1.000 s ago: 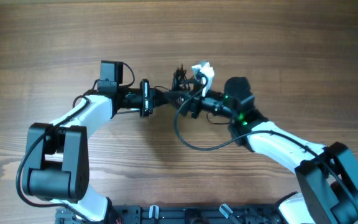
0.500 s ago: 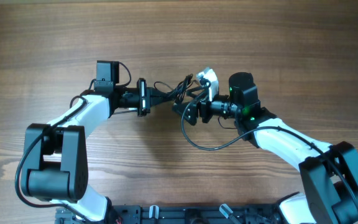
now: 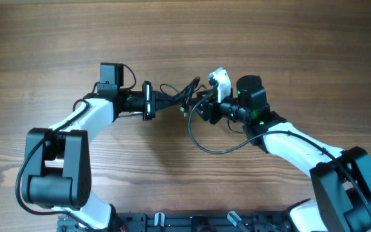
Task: Untangle cables
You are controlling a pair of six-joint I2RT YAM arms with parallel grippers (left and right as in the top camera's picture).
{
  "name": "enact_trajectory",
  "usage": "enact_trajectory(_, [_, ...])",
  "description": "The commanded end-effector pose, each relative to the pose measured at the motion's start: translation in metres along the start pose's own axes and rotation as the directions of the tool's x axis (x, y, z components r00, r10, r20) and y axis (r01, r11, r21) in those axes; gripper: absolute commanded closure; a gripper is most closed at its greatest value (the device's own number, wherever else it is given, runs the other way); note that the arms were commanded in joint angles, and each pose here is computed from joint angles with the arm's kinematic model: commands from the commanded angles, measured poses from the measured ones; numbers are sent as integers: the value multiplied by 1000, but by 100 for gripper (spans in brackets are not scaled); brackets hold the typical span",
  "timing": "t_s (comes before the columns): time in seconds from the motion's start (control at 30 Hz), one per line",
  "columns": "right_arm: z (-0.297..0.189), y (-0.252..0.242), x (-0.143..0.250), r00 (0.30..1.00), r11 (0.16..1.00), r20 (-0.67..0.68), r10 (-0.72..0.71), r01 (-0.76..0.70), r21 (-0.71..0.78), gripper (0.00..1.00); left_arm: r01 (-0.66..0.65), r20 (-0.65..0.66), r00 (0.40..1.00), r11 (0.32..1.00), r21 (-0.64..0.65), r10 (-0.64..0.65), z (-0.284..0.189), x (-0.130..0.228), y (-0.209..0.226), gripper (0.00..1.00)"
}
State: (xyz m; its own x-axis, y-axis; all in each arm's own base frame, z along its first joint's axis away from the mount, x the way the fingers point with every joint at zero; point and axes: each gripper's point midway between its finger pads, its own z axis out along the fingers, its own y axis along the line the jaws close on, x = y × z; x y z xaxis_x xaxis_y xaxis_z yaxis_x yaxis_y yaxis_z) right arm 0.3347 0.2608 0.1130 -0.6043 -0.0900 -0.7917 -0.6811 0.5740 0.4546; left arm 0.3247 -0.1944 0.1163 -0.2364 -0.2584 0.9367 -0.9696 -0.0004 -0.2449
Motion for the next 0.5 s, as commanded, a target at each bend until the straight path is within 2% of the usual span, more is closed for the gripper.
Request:
enact_trajectory(0.0, [-4,22,-4,996,990,3,-88,88,-111,48,-38,-33,999,999,0,38,-3,10,-1,96])
enact_trajectory(0.23, [1,14,-1,986,985,-3,-164,164,-48,47,-38,-41,998,999,-2,38,-3,11,0,96])
enact_trajectory(0.47, [3,9,2,987,987,-13,-161,161,-15,45,-39,-76,996,999,-12,38,-3,17,2,96])
